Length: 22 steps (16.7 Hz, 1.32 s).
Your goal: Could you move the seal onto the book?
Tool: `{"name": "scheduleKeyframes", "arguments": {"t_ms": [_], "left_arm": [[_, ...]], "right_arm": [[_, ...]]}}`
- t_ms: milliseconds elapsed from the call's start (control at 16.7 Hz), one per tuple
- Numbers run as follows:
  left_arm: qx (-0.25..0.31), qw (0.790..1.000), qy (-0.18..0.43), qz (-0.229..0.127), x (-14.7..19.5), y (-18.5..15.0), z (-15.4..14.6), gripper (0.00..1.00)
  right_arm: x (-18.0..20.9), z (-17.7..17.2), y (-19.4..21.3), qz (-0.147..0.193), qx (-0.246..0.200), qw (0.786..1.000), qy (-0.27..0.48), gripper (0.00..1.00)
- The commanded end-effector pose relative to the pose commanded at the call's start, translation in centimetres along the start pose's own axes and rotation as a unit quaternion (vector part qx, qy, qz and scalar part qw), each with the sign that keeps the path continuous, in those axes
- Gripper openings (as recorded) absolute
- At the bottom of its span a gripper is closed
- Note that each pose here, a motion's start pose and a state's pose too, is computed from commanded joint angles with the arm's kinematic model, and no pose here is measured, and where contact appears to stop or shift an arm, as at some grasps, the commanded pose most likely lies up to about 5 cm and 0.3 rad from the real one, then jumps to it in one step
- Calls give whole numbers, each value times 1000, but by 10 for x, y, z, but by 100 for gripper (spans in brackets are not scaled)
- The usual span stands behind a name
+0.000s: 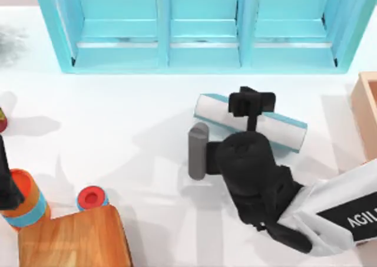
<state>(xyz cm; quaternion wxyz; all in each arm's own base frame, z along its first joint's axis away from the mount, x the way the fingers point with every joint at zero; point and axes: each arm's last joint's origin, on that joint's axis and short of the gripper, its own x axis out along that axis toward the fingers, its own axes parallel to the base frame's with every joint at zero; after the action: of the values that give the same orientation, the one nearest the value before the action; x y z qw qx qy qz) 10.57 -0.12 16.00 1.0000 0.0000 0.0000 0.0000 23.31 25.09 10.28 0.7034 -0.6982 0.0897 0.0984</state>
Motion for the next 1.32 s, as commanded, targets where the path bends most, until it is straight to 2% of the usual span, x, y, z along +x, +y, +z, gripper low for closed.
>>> {"name": "scheduleKeyframes", "arguments": {"t_ms": [420, 720, 1020, 1320], "left_arm": [[0, 1000, 0, 0, 0, 0, 0, 100], [0, 1000, 0, 0, 0, 0, 0, 100], [0, 1000, 0, 0, 0, 0, 0, 100], [0, 1000, 0, 0, 0, 0, 0, 100]], "right_arm": [[-10, 2, 5, 8, -3, 1000, 4, 100], [-70, 11, 25, 30, -20, 999, 18, 100], [-134, 5, 31, 11, -7, 1000, 7, 100], [-147, 3, 31, 1, -1, 1000, 0, 100]]}}
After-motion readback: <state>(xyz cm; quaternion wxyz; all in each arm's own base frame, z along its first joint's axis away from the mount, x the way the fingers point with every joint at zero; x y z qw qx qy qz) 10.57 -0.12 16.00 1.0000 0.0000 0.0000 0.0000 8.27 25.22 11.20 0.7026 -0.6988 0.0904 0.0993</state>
